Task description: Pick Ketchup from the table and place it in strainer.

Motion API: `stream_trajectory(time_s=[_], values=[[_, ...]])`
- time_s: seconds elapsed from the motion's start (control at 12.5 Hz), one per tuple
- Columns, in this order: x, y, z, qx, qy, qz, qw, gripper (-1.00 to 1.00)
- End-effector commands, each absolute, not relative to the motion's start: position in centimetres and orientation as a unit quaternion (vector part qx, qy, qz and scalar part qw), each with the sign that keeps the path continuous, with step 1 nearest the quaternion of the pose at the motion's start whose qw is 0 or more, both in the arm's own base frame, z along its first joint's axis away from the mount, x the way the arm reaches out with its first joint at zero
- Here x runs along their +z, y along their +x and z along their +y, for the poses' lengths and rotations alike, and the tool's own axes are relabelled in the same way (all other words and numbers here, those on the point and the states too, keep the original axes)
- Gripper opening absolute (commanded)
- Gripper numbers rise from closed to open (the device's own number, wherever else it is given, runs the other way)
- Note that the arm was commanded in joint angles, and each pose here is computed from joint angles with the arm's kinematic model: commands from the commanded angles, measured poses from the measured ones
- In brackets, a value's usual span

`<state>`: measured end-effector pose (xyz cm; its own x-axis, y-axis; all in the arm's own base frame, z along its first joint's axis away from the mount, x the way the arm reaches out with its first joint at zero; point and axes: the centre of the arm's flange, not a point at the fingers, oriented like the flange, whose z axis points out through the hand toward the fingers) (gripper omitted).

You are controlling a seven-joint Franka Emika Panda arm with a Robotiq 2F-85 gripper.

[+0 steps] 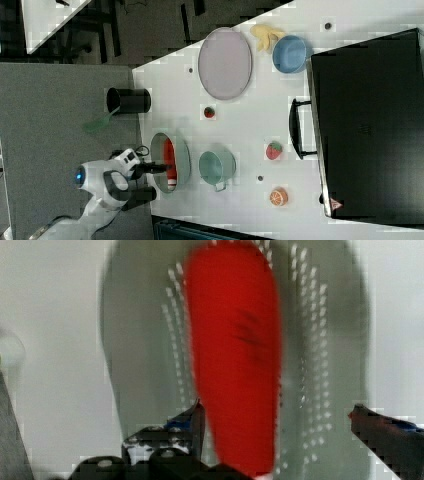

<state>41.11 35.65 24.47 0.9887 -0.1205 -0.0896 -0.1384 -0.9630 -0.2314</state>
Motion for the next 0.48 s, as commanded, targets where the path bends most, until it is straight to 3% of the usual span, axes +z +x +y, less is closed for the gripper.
stream_trajectory(time_s=[0.08, 0.32, 0.48], values=[[33.1, 44.3, 34.7, -0.017, -0.988, 0.116, 0.097, 1.0], [39.5, 46.4, 30.2, -0.018, -0.988, 0.153, 0.024, 1.0], [43.7, 48.0, 26.2, -0.007, -0.98, 0.2, 0.003, 1.0]])
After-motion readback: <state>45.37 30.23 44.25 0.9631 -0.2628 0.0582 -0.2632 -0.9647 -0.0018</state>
